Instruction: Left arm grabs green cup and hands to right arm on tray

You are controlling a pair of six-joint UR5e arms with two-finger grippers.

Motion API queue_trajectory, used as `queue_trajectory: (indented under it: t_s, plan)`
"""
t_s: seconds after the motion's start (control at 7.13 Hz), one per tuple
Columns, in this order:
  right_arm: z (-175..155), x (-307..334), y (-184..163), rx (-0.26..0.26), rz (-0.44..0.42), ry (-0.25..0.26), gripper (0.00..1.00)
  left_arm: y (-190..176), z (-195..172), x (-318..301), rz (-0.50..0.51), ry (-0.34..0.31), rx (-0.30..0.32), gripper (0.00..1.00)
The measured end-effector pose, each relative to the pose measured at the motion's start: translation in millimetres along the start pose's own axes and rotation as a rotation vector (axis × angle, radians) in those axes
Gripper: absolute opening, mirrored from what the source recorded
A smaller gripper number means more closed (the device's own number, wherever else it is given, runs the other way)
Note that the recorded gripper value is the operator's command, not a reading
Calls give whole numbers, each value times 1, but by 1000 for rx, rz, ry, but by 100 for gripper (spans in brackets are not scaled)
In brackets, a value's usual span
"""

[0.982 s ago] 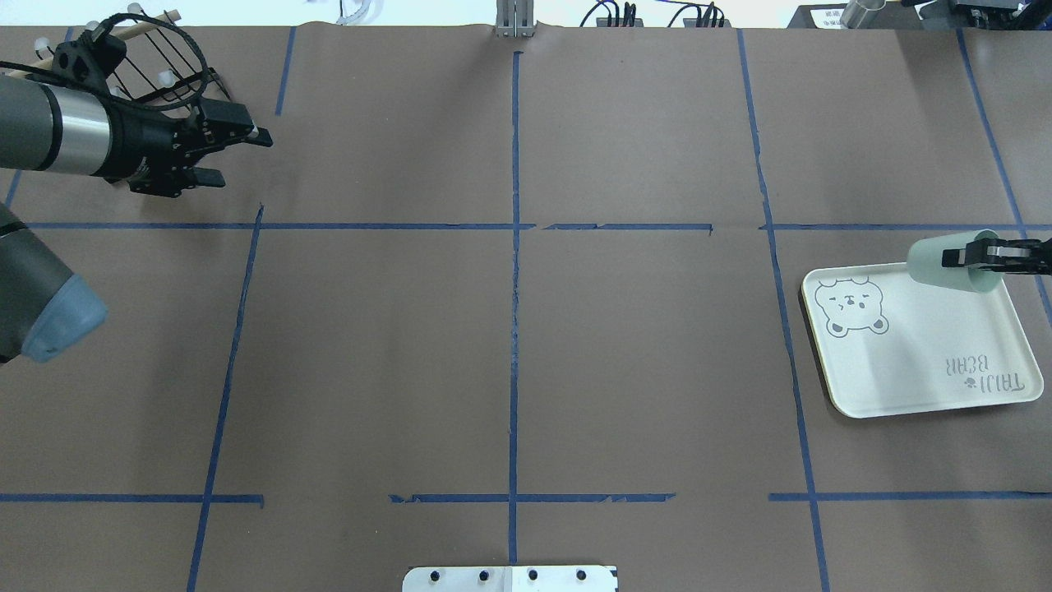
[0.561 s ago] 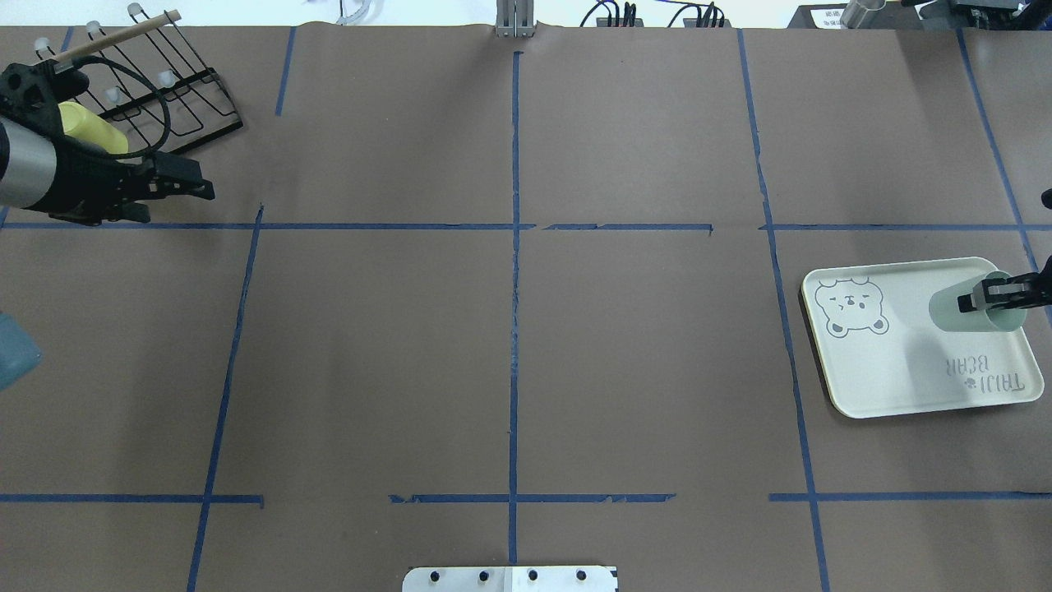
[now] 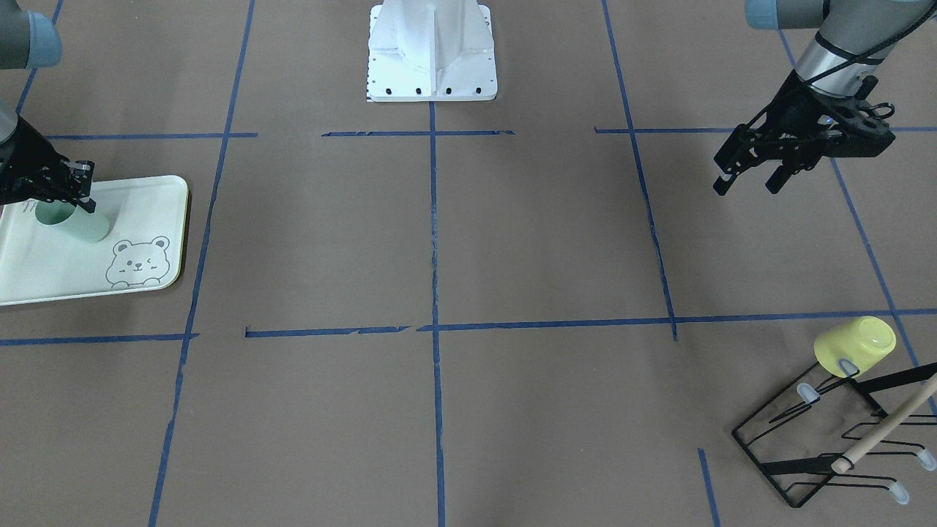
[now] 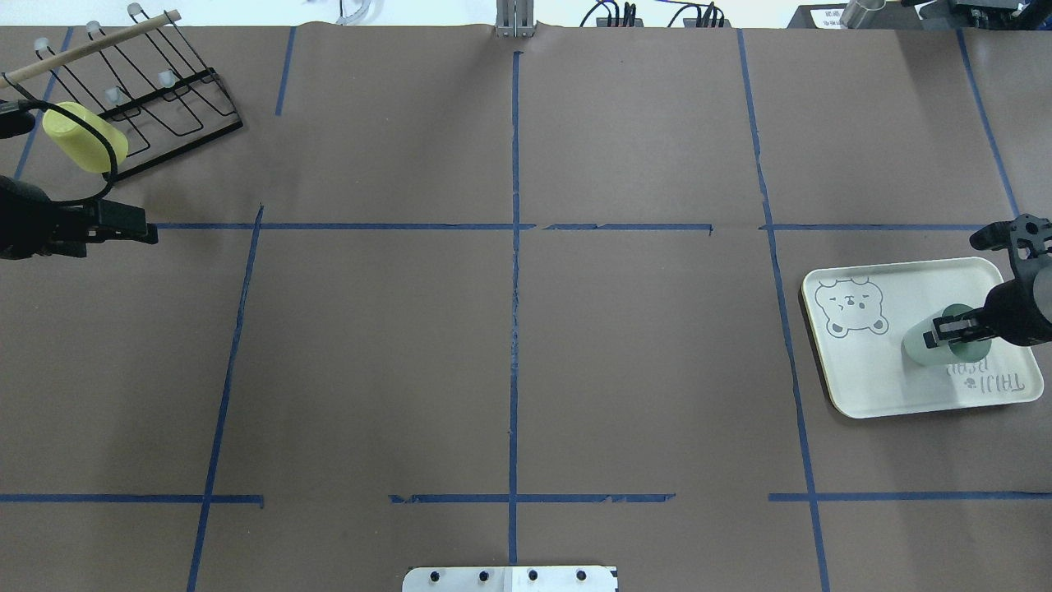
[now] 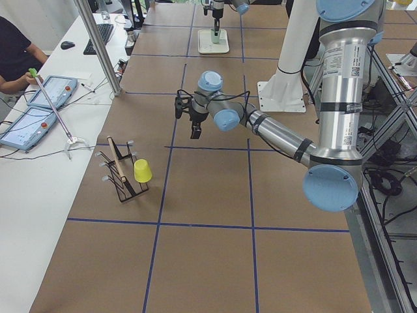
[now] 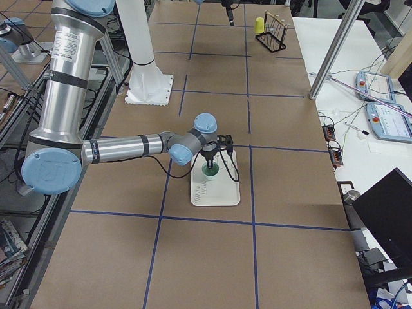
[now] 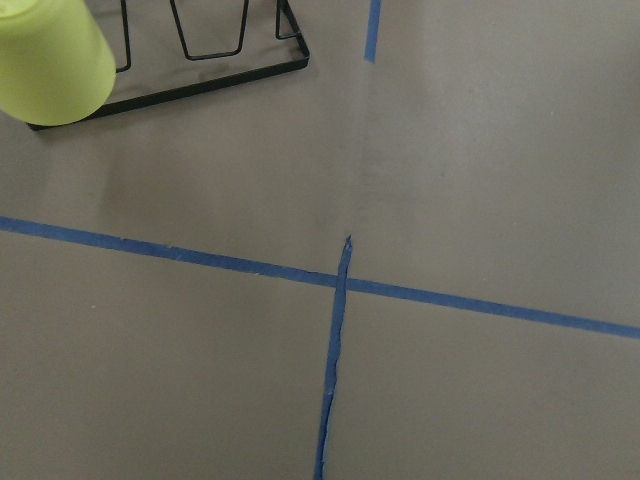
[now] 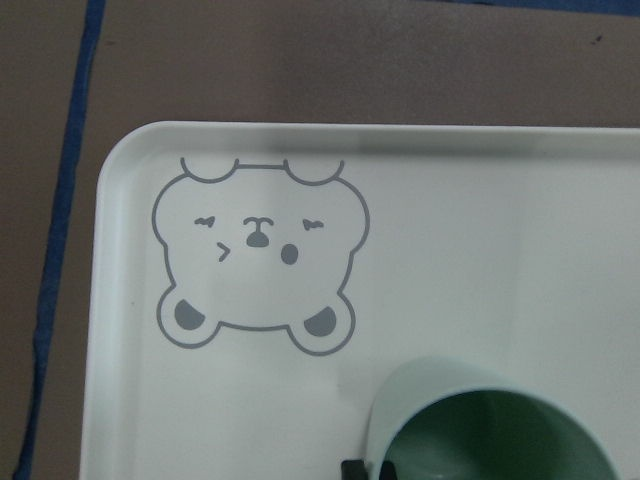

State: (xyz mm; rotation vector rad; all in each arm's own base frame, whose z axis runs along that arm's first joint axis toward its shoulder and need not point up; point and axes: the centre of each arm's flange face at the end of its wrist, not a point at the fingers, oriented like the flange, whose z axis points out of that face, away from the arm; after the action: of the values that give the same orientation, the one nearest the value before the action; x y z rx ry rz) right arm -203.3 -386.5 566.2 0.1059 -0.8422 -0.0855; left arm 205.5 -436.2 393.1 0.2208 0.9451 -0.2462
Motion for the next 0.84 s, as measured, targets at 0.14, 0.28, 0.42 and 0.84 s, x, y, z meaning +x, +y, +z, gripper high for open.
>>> queue_trajectory:
  t_s: [0.14, 0.28, 0.42, 0.84]
  plan:
    - [1, 1, 0, 1, 0, 6, 94, 1, -2, 0, 2, 0, 1, 100]
    - [-1, 3, -1, 6, 1, 11, 100, 1, -4, 1, 4, 3, 3, 100]
    - [-3, 5, -3, 17, 1, 14, 100, 2, -6, 3, 6, 7, 6, 100]
    - [-17, 5, -9, 49, 3, 9, 100, 3, -13, 7, 8, 19, 11, 100]
